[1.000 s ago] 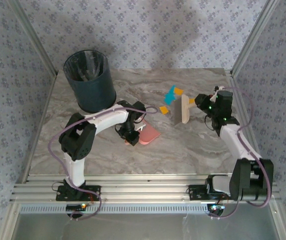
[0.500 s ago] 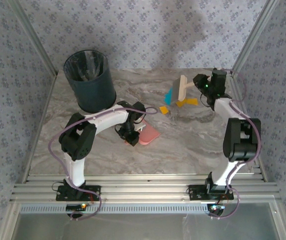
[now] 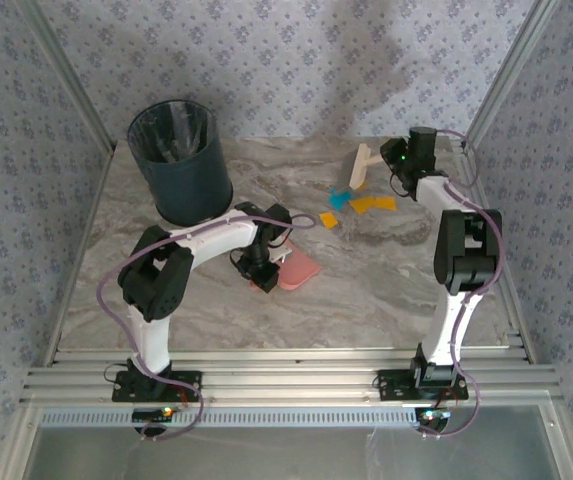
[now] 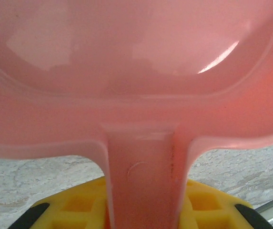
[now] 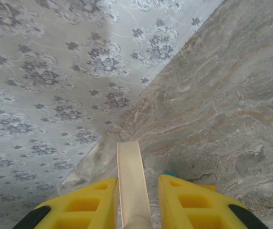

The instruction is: Sweep away the paper scraps from the table

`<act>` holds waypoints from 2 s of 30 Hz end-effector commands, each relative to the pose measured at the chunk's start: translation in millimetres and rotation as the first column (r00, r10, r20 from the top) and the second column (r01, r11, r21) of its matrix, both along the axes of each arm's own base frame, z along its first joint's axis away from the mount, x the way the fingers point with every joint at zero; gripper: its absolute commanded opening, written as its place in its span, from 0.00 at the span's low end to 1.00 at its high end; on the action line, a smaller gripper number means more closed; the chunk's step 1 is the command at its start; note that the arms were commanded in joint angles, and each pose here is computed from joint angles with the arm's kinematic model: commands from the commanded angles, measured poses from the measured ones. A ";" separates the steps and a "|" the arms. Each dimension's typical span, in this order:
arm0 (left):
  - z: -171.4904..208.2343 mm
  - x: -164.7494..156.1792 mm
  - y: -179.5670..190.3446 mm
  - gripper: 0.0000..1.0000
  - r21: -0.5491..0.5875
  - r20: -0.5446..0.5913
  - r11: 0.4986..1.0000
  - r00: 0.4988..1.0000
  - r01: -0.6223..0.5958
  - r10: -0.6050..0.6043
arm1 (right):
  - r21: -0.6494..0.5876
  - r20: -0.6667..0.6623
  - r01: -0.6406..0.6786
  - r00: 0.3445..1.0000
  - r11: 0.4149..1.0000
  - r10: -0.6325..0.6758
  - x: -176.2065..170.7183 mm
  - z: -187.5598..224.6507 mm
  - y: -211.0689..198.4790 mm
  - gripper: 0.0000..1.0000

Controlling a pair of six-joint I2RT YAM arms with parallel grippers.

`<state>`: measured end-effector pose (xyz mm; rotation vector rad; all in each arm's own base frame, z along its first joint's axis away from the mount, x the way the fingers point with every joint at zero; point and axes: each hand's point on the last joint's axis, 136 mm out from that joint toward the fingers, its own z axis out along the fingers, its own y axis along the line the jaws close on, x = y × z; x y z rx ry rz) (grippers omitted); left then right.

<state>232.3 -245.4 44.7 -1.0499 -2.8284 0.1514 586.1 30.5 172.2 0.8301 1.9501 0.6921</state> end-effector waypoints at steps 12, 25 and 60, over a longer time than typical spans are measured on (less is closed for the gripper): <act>-2.1 -7.5 4.6 0.00 0.026 -0.023 0.999 1.000 0.020 -0.020 | -0.094 -0.151 0.069 0.985 0.993 -0.083 -36.2 -33.6 -7.5 0.00; -5.1 -12.9 6.5 0.00 0.042 -0.034 0.998 0.999 0.036 -0.035 | -0.231 -0.207 0.056 0.973 0.971 -0.106 -117.2 -44.0 -8.8 0.00; -3.8 -18.7 -8.0 0.00 0.009 -0.071 0.995 0.993 0.097 -0.096 | -0.593 -0.029 -0.073 0.997 0.802 0.069 -155.7 69.1 -29.7 0.00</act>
